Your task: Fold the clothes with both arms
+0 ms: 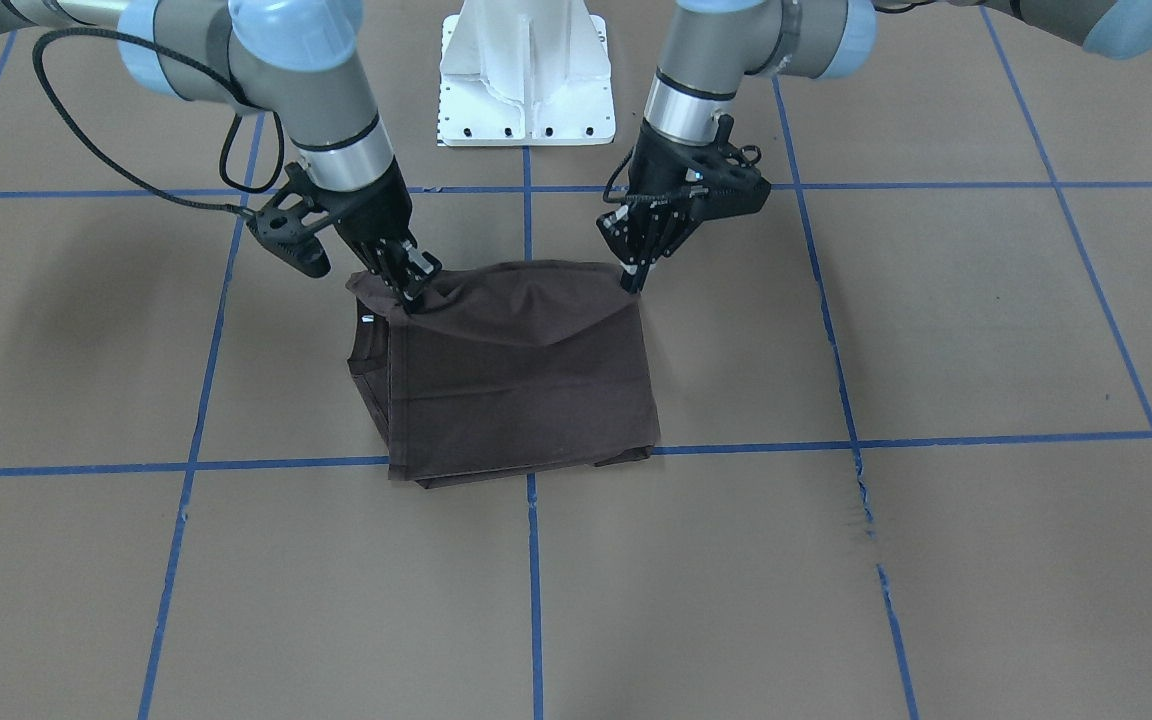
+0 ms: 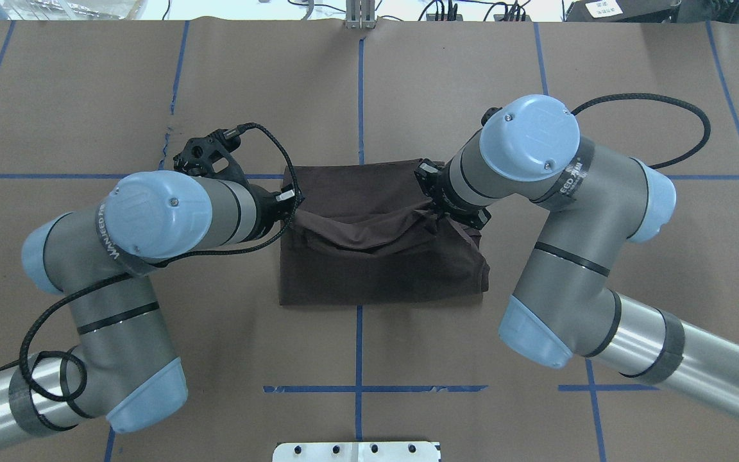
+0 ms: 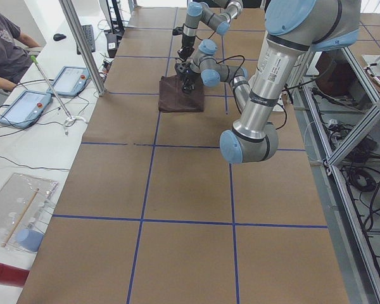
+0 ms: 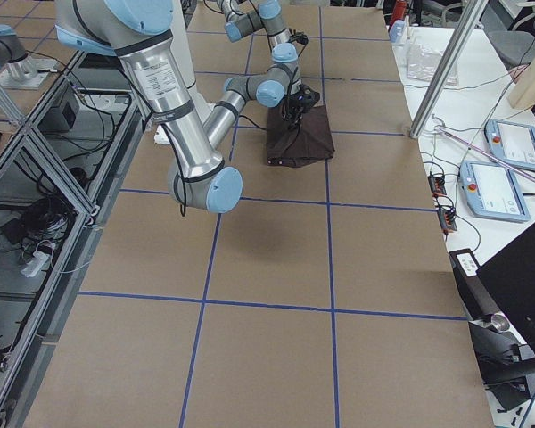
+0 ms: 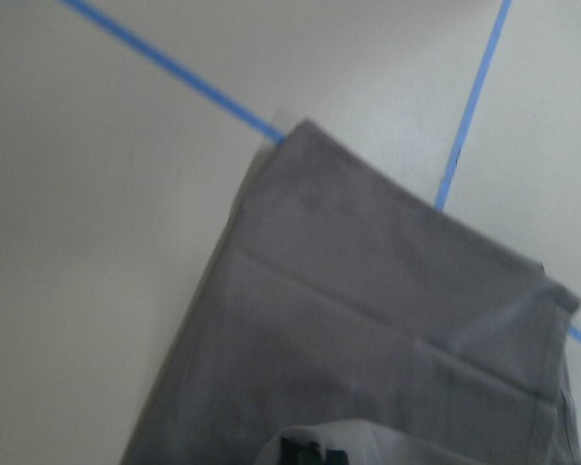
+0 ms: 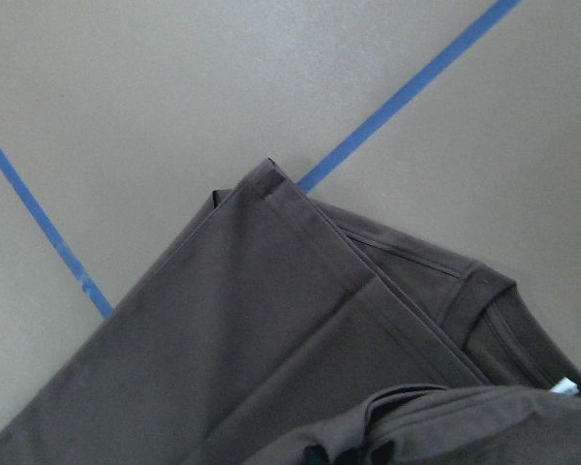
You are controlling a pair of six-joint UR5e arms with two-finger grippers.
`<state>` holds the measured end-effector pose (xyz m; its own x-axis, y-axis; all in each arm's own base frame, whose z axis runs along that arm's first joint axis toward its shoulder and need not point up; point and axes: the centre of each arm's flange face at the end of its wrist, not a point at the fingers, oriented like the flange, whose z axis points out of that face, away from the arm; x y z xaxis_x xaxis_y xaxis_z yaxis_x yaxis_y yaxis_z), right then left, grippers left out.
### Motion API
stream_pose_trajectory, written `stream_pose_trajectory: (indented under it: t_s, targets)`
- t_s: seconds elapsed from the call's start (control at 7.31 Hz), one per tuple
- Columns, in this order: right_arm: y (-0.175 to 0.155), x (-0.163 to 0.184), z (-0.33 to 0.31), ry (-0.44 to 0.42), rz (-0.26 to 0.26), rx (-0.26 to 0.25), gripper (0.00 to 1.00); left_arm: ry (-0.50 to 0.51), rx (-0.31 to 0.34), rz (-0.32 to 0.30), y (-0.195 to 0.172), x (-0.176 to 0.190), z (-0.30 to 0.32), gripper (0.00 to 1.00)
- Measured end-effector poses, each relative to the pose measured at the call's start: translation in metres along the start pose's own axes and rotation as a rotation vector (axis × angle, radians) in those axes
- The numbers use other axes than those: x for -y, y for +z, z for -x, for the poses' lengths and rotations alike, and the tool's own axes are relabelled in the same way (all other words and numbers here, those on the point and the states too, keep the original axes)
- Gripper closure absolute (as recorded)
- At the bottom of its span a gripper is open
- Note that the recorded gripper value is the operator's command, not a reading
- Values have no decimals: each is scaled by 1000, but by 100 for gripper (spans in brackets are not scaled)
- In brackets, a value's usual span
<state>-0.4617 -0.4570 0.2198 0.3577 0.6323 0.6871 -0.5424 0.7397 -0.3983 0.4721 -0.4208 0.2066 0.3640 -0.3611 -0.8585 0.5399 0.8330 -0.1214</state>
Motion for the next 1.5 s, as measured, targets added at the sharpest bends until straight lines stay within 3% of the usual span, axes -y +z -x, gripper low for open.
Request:
stream_pose_trajectory:
  t_s: [0.14, 0.27, 0.41, 0.55, 0.82, 1.23, 1.37, 1.5]
  targets:
    - [20, 13, 9, 3, -7, 12, 100, 24, 8, -21, 22, 14, 1, 100]
    - [38, 24, 19, 4, -14, 15, 100, 40, 8, -32, 44, 23, 4, 78]
    - [55, 37, 35, 1, -20, 6, 1, 52, 12, -49, 70, 36, 5, 43]
    - [69, 58, 54, -11, -15, 2, 0, 80, 25, -82, 97, 65, 3, 0]
    - [72, 103, 76, -43, 17, 26, 0, 121, 19, -125, 113, 113, -2, 0]
    - [55, 133, 79, -70, 52, 44, 0, 132, -47, -92, 78, 116, -1, 0]
    - [50, 134, 66, -75, 60, 47, 23, 157, -60, -65, 64, 112, 11, 0]
    - [45, 133, 50, -79, 62, 52, 99, 198, -69, -43, 52, 109, 24, 0]
